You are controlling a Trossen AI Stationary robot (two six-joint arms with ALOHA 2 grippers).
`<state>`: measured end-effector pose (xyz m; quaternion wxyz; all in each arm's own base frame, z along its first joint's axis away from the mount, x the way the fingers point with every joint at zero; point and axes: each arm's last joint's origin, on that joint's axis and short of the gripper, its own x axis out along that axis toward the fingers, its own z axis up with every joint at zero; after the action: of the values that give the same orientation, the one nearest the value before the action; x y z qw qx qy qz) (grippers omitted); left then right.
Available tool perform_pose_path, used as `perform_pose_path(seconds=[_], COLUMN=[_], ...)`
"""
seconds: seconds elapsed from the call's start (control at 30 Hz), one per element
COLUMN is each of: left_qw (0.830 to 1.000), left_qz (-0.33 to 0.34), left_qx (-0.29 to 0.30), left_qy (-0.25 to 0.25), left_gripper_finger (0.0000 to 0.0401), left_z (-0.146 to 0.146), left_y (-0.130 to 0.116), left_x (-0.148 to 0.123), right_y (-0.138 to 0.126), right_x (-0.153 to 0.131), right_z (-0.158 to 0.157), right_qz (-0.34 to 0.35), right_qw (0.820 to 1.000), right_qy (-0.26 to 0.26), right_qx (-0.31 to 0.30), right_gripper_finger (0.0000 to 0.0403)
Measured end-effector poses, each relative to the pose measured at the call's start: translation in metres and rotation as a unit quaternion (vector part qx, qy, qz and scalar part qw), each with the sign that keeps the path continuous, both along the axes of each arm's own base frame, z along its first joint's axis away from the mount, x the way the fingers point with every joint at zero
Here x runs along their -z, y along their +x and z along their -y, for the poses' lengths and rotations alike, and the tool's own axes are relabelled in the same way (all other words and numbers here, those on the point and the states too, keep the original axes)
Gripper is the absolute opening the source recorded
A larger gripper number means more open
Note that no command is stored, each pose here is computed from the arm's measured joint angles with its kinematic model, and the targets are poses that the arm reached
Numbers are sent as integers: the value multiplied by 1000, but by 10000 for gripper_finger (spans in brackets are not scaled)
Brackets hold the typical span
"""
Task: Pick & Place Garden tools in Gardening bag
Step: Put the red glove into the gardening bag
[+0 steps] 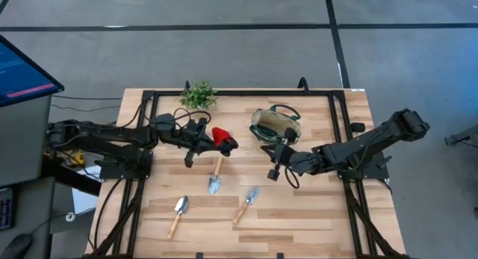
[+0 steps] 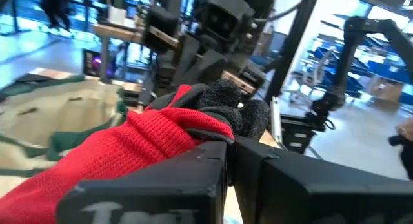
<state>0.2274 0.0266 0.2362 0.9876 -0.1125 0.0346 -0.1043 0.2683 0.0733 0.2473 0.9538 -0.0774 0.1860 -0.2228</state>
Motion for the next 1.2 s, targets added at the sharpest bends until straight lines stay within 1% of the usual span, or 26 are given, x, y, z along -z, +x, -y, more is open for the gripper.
perform_pose_path(seconds=[0.1,0.3,0.47,0.57,0.63,0.73,0.83,0.93,1.0,1.07,1.1,1.2], left_qw=[1000,999,999,999,999,999,999,999,998,998,997,997], left_qz=[-11,-17,-15,-14,-13,-13,-12,-11,-11,-9,-9,-7], left_qx=[19,17,12,13,15,14,13,1,-15,-21,-22,-23], left_qy=[-1,25,34,34,35,35,40,47,54,65,67,73], left_gripper_finger=[1,1,1,1,1,1,1,1,1,1,1,1], left_z=[-1,-5,-9,-8,-7,-7,-7,-8,-8,-9,-9,-9], left_y=[9,23,25,25,25,25,25,26,26,26,26,26], left_x=[2,4,3,3,2,2,2,2,2,2,2,2], right_y=[1,3,3,5,7,11,14,16,18,19,20,20], right_x=[-1,-3,-3,-3,-5,-11,-13,-13,-13,-13,-13,-13], right_z=[-1,-4,-3,0,4,11,19,28,34,39,41,44], right_qz=[6,0,-8,-8,6,50,80,100,112,123,127,132], right_qw=[1000,997,997,996,996,995,992,983,972,961,956,950], right_qy=[5,2,-8,2,15,43,83,147,202,246,261,279], right_qx=[-7,-72,-79,-92,-90,-70,-50,-43,-48,-43,-41,-36], right_gripper_finger=[0,0,0,0,0,1,15,46,72,97,110,145])
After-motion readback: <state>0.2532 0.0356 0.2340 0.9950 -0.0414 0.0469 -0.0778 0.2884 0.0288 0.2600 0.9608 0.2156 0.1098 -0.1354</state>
